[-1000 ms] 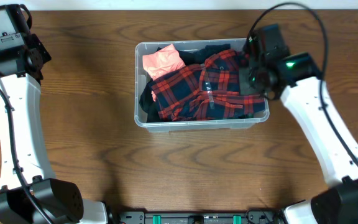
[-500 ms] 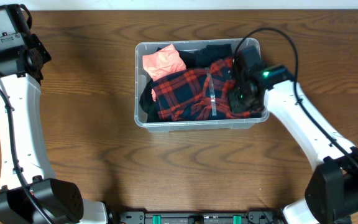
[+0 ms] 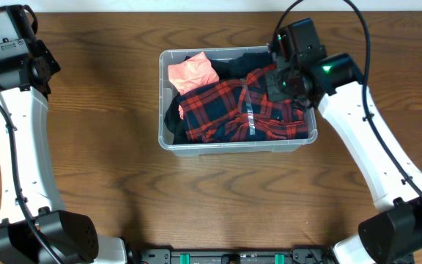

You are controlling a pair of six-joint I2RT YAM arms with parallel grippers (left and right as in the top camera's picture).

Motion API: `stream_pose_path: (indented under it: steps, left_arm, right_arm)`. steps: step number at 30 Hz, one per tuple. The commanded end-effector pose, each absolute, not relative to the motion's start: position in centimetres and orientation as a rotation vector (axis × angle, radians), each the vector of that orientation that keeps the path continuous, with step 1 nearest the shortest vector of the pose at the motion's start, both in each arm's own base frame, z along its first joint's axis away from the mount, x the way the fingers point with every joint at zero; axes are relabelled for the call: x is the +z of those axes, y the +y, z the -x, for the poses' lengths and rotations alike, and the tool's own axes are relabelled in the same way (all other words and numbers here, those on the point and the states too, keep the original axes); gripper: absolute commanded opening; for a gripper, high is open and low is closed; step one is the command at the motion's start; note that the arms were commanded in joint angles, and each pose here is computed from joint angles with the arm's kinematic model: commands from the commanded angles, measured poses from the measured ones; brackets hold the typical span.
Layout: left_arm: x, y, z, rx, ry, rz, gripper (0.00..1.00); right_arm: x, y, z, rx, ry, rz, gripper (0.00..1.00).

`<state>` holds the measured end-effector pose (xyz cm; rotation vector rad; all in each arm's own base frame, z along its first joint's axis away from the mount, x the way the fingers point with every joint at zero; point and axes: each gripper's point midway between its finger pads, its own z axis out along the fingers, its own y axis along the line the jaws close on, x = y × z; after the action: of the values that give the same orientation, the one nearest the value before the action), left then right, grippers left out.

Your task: Pack container

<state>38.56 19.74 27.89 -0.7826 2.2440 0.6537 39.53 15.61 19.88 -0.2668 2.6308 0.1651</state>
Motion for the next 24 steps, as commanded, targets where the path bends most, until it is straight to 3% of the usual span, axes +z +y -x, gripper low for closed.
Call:
stream_pose_path:
  steps: [1,9,12,24]
  left_arm:
    - [27.9,20.0,-38.4,0.677,2.242,0.785,0.98]
    - [27.9,20.0,-38.4,0.677,2.242,0.785,0.98]
    - [27.9,20.0,-38.4,0.677,2.242,0.785,0.98]
    - [27.9,20.0,-38.4,0.677,2.243,0.785,0.98]
  right_arm:
    - [16.8,16.6,-39.9,0.15,2.671,0.32,0.04]
    - [7.4,17.4,-41.9,0.109,2.778,0.342,0.05]
    - [5.5,17.6,-42.5,0.104,2.793,0.344,0.01]
    - [16.2,18.8,-43.2,0.206,2.591,0.34,0.1]
